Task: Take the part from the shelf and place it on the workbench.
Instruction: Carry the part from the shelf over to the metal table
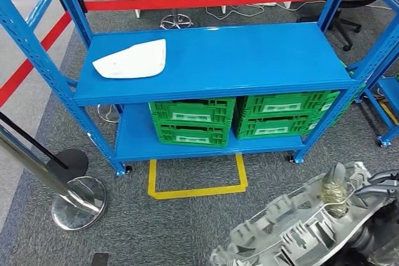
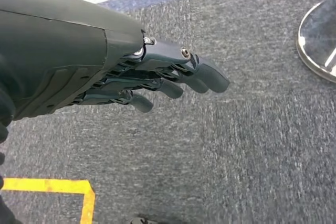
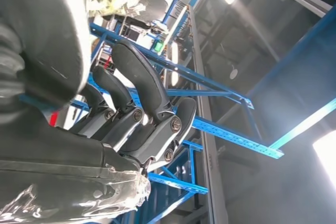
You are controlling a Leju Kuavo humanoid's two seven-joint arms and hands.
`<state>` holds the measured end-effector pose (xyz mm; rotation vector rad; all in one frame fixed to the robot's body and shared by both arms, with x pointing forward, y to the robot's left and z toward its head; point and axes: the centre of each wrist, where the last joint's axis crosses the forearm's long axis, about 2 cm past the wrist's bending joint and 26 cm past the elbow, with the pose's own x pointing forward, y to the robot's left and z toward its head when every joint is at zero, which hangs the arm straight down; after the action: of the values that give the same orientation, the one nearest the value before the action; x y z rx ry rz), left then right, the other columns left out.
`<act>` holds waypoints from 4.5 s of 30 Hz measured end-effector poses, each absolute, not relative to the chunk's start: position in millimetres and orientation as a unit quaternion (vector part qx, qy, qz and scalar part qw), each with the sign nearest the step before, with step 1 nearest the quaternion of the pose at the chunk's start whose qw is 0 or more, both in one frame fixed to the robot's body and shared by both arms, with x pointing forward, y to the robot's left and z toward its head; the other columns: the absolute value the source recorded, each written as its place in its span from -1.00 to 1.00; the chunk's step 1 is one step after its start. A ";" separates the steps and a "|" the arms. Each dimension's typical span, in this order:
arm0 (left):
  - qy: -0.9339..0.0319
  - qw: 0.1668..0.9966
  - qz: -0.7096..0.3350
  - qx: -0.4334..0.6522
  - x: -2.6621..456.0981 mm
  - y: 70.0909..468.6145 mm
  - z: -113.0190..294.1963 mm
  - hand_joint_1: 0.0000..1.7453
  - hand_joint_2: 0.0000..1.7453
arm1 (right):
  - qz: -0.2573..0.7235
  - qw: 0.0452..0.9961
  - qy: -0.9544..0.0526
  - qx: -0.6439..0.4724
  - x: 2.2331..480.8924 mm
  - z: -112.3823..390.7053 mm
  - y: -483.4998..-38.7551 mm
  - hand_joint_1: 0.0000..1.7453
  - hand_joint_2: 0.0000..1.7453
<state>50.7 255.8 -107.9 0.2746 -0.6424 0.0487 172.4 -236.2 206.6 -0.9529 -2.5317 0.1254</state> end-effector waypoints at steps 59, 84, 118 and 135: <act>-0.308 0.941 0.034 0.133 48.6 251.4 -107.8 -1.00 1.00 | -0.001 0.254 -0.912 -0.322 172.4 207.4 -238.6 1.00 1.00; -0.309 0.941 0.033 0.132 49.7 252.3 -107.8 -1.00 1.00 | -0.001 0.256 -0.909 -0.329 171.9 206.9 -242.0 1.00 1.00; -0.313 0.941 0.027 0.125 50.5 252.3 -107.8 -1.00 1.00 | -0.009 0.239 -0.892 -0.383 167.4 210.6 -270.9 1.00 1.00; -0.314 0.941 0.026 0.123 50.9 251.7 -107.7 -1.00 1.00 | -0.014 0.236 -0.889 -0.392 165.5 212.3 -275.0 1.00 1.00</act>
<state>50.9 251.7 -107.7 0.2515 -0.6398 0.0536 165.5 -275.0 212.3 -1.0760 -2.4384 -0.0392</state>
